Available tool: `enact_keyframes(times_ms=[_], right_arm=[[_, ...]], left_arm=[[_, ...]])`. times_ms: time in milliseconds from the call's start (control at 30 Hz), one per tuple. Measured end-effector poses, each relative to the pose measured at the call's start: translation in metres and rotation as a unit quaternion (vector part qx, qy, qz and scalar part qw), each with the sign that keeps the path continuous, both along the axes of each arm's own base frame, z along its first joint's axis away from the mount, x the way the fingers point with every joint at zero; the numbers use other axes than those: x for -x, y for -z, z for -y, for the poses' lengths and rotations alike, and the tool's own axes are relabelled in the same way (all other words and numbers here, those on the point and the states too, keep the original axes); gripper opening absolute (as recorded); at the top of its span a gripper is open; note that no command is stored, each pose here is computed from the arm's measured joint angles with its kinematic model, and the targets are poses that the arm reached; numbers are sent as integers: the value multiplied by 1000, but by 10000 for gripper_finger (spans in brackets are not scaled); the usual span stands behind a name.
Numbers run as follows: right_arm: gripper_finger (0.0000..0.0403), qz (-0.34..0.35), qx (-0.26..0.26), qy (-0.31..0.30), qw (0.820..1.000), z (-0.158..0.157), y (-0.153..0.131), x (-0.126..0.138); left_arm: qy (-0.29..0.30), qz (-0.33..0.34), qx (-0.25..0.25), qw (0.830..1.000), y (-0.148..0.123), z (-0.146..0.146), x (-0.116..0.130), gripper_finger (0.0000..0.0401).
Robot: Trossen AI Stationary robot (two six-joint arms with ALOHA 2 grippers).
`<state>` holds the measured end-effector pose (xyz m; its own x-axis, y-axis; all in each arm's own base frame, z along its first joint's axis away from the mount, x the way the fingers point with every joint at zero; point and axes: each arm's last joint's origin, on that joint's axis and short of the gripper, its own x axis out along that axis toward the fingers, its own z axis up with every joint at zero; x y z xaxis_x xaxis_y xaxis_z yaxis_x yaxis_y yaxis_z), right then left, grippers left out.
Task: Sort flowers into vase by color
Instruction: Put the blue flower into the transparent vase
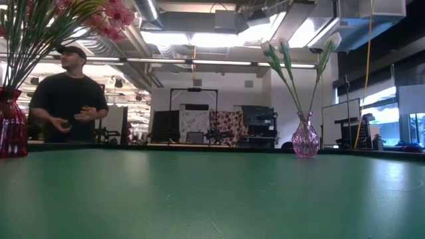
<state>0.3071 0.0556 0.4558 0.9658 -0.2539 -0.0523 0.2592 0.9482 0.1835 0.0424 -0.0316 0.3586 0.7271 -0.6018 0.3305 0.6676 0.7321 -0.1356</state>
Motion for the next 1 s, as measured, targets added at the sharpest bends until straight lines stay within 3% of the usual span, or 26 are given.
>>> enact_keyframes(times_ms=[100, 400, 633, 900, 1000], right_arm=[[218, -1, -6, 0, 1000, 0, 0, 0], [218, -1, -20, 11, 1000, 1, 1, 0], [218, -6, -28, 43, 999, 7, 3, 0], [218, -7, -23, 66, 998, 19, 3, -2], [218, -1, -28, 82, 996, 19, 3, -2]], left_arm=[[6, -23, -24, 999, 10, -4, 7, 18], [134, -21, -29, 990, 14, -6, 23, 24], [206, -77, -38, 975, 41, 7, 10, 26], [287, -91, -52, 952, 72, 20, -3, 26], [291, -86, -61, 951, 82, 23, -7, 26]])
